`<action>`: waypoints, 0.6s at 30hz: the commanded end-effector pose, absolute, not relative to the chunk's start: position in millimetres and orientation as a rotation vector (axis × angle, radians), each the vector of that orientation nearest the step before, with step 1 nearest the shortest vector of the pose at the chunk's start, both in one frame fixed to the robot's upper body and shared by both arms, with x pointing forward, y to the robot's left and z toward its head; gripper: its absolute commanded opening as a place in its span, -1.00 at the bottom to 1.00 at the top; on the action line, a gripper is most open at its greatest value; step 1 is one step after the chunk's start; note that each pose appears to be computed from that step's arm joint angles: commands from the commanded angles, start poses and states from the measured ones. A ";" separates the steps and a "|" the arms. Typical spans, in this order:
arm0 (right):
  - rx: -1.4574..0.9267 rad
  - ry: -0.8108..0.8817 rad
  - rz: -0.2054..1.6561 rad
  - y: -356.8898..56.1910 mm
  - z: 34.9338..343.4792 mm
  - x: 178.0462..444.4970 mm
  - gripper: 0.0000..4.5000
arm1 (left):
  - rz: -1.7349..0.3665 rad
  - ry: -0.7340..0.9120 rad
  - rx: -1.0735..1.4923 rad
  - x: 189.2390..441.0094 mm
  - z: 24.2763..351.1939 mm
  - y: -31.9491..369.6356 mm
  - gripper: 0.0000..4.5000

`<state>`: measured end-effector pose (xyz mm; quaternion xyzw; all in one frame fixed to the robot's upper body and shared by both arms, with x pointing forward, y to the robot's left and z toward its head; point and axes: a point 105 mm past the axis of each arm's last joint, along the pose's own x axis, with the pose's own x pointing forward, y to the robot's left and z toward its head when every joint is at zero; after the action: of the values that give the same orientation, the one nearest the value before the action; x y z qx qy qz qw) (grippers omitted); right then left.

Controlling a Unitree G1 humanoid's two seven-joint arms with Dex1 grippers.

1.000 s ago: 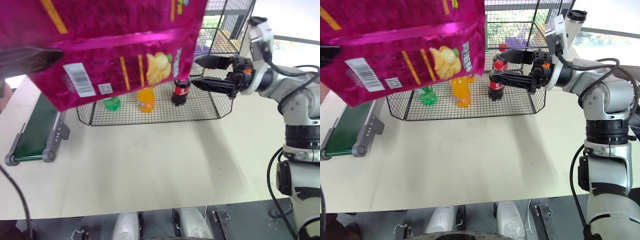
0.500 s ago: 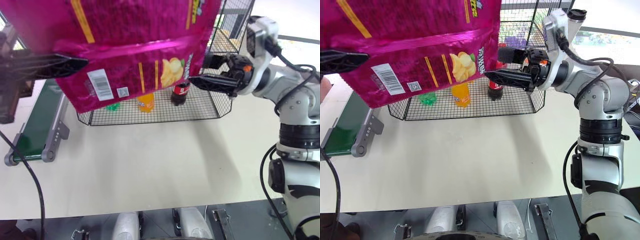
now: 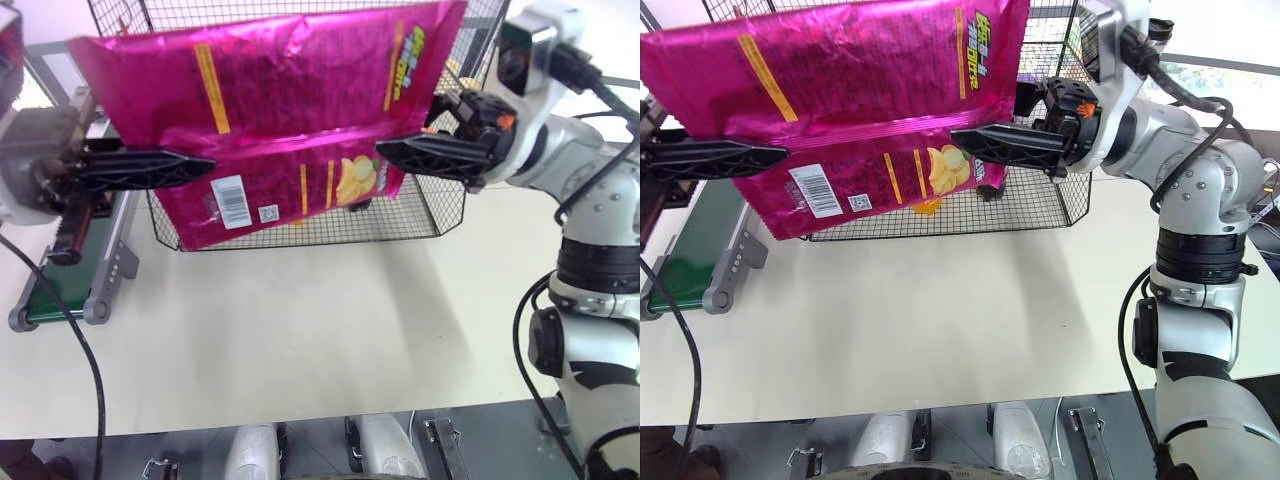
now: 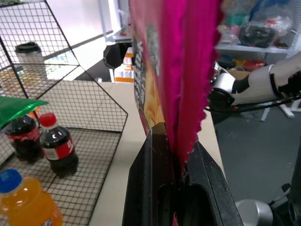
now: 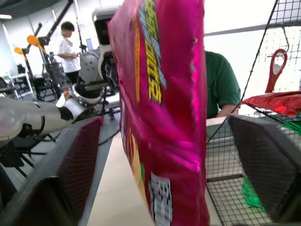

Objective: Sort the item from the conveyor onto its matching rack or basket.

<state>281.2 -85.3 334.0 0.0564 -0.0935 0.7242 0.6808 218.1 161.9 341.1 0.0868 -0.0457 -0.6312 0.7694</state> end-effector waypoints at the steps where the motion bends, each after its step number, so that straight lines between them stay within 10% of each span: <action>1: 0.096 -0.253 1.679 -80.2 342.5 266.4 -0.02 | -1.372 -0.140 0.231 216.4 346.3 158.8 -1.00; 6: 0.071 -0.219 1.697 -77.6 336.2 259.8 -0.99 | -1.358 -0.141 0.233 219.6 344.8 159.5 -1.00; 10: 0.044 -0.199 1.655 -79.2 330.5 263.7 -0.99 | -1.300 -0.147 0.240 228.5 345.0 163.2 -1.00; 18: 0.005 -0.222 1.524 -87.4 329.8 274.8 -1.00 | -1.213 -0.153 0.216 238.8 344.9 171.9 0.39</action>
<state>277.3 -82.9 319.3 0.0242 -0.0695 0.7043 0.7061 241.6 170.1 337.0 0.0878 -0.0488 -0.5809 0.8078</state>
